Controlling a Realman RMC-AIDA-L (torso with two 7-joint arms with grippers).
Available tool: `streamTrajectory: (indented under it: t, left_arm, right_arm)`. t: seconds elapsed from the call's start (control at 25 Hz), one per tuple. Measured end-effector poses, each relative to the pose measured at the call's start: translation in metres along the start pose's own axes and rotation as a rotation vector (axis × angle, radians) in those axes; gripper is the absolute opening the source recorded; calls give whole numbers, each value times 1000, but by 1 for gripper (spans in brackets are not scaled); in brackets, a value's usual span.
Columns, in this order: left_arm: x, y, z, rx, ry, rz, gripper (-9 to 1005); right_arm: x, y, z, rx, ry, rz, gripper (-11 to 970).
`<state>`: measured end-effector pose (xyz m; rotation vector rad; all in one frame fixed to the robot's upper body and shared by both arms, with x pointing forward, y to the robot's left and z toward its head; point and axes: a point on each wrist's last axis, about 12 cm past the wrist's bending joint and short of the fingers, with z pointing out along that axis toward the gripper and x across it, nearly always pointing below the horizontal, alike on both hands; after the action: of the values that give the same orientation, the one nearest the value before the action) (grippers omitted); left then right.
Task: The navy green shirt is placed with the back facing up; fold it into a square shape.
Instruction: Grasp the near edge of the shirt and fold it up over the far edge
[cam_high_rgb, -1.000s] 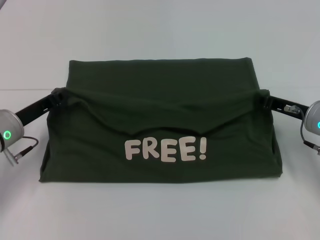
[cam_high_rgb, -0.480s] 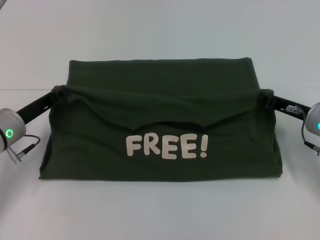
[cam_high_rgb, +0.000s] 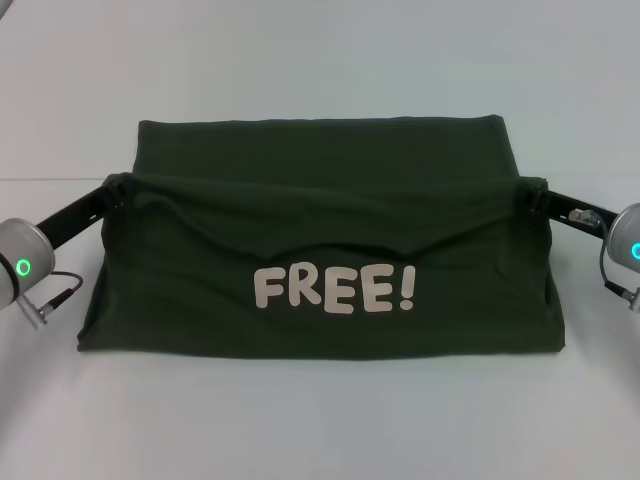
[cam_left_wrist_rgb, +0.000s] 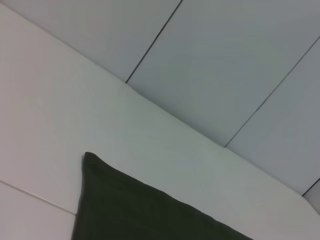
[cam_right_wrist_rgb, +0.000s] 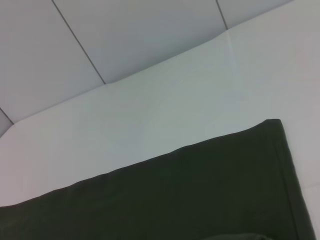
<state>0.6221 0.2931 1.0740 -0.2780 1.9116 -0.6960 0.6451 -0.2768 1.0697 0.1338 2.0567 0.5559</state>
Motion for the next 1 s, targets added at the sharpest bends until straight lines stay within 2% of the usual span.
streamTrajectory:
  t: [0.44, 0.72, 0.84, 1.0]
  left_arm:
    - [1, -2, 5, -10, -21, 9, 48]
    - [3, 2, 7, -66, -42, -31, 48]
    - [3, 4, 6, -71, -56, -23, 83]
    - [5, 4, 6, -71, -58, -9, 152]
  right_arm:
    - [0, 3, 2, -6, -1, 5, 64]
    - [2, 5, 3, -21, -2, 5, 64]
    - [3, 6, 2, -27, 2, 5, 234]
    - [5, 4, 1, -27, 5, 12, 325]
